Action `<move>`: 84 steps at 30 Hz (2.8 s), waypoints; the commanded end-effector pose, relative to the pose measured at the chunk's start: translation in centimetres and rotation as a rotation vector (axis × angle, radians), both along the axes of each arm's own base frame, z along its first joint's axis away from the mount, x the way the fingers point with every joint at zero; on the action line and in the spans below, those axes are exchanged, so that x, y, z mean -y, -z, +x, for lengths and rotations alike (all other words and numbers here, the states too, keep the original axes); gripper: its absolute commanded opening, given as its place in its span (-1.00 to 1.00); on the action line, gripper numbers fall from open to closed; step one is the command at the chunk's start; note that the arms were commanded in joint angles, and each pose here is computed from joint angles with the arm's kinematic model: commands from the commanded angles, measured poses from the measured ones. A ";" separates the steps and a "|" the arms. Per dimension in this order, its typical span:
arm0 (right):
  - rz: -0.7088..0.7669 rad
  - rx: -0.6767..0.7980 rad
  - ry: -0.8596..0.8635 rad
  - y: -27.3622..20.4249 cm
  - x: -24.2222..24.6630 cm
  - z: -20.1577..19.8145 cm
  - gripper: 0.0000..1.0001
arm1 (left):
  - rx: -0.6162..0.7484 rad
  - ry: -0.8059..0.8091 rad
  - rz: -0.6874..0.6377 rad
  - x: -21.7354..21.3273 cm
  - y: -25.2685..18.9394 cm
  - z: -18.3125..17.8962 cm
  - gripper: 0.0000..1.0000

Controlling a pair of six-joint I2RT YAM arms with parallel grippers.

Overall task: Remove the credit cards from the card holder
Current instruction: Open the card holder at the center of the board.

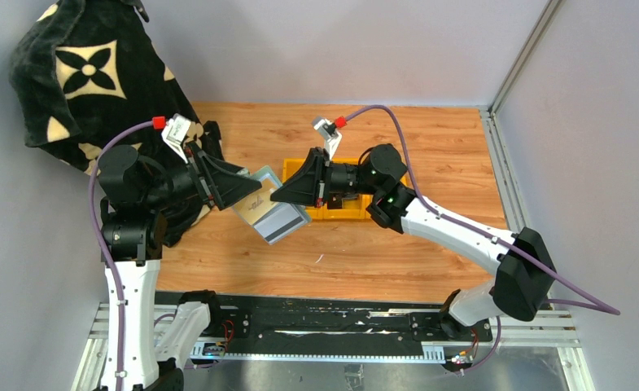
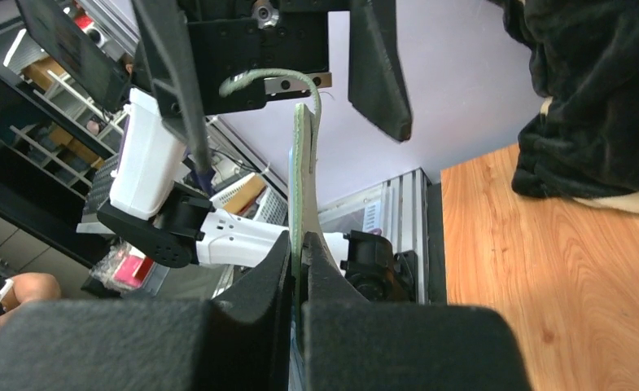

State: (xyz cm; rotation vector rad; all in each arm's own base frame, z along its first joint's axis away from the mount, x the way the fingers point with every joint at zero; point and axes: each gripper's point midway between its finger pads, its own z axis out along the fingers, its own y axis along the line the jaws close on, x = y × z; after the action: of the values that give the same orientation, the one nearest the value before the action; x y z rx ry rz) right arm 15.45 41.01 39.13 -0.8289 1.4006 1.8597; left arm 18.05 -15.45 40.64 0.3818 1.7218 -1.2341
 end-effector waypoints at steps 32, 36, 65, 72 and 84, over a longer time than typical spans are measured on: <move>-0.158 -0.001 -0.293 3.6 1.0 -3.5 0.40 | -0.052 0.159 0.136 0.2 5.1 -2.4 -1.00; -0.150 -0.056 -0.272 5.3 1.0 -3.3 0.22 | -0.051 0.164 0.120 0.4 4.0 -2.7 -1.00; -0.607 0.202 -0.326 8.8 3.0 -3.1 -1.00 | -0.093 0.317 0.059 1.3 7.2 -4.6 -0.01; -0.606 0.231 -0.311 8.3 2.6 -2.5 -0.64 | -0.072 0.291 0.096 1.3 7.4 -4.6 -0.94; -0.477 0.145 0.101 2.9 5.3 3.1 0.07 | -0.119 0.083 0.209 -0.2 7.9 0.0 -1.00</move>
State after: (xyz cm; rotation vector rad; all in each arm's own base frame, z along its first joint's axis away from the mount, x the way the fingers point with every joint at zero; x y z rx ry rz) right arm 17.41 36.81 31.69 -1.2950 1.9023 1.3776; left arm 16.55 -15.95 31.99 0.5652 1.9402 -1.2828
